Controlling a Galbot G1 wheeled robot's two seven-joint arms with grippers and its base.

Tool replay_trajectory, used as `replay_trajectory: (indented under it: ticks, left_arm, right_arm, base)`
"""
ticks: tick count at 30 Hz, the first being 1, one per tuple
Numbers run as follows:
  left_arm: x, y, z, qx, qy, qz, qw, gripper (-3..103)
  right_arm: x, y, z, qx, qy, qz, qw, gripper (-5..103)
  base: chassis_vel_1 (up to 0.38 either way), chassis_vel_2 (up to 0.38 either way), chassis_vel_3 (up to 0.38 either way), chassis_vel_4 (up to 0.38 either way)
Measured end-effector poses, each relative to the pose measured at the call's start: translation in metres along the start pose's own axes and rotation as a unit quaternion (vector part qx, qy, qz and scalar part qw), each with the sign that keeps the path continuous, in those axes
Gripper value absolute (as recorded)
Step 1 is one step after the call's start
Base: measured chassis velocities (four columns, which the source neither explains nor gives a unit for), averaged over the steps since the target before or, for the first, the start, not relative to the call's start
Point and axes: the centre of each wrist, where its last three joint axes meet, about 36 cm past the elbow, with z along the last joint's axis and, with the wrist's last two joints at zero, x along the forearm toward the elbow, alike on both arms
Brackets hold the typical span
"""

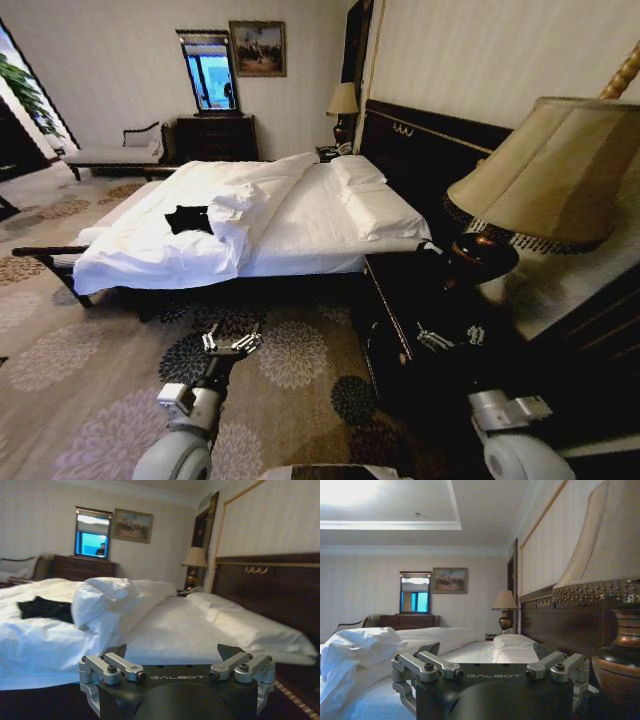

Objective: Fold the clothes on the bed.

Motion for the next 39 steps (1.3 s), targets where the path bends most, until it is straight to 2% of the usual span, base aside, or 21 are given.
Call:
replay_trajectory:
  ticks: [3,10,16,23,31,39]
  left_arm:
    - [0.000,0.000,0.004,-0.007,0.005,-0.010,0.9999,100]
    - [0.003,-0.002,0.006,0.003,0.011,-0.018,0.9998,100]
    - [0.003,-0.001,-0.003,0.006,-0.005,-0.021,0.9998,100]
    - [-0.001,0.005,-0.006,0.001,-0.003,-0.057,0.9984,100]
    - [-0.003,0.004,-0.006,0.005,-0.003,-0.063,0.9980,100]
    - [-0.011,0.002,-0.006,0.015,-0.002,-0.093,0.9956,100]
  right_arm:
    - [0.000,0.002,0.002,-0.007,0.001,0.004,1.000,100]
    - [0.000,0.006,0.009,-0.009,0.006,0.000,1.000,100]
    - [-0.003,0.003,0.003,-0.005,-0.001,-0.002,1.000,100]
    - [-0.005,-0.002,-0.008,-0.003,-0.017,0.011,1.000,100]
    - [0.002,0.002,-0.004,-0.009,-0.015,0.024,1.000,100]
    - [0.003,0.005,-0.002,-0.010,-0.018,0.027,0.999,100]
  base:
    - [0.000,0.000,0.000,0.000]
    - [0.000,0.000,0.000,0.000]
    - [-0.004,0.013,0.008,-0.017]
    - [-0.040,0.042,0.037,-0.040]
    - [-0.031,0.037,0.028,-0.029]
    - [-0.013,0.013,0.011,-0.009]
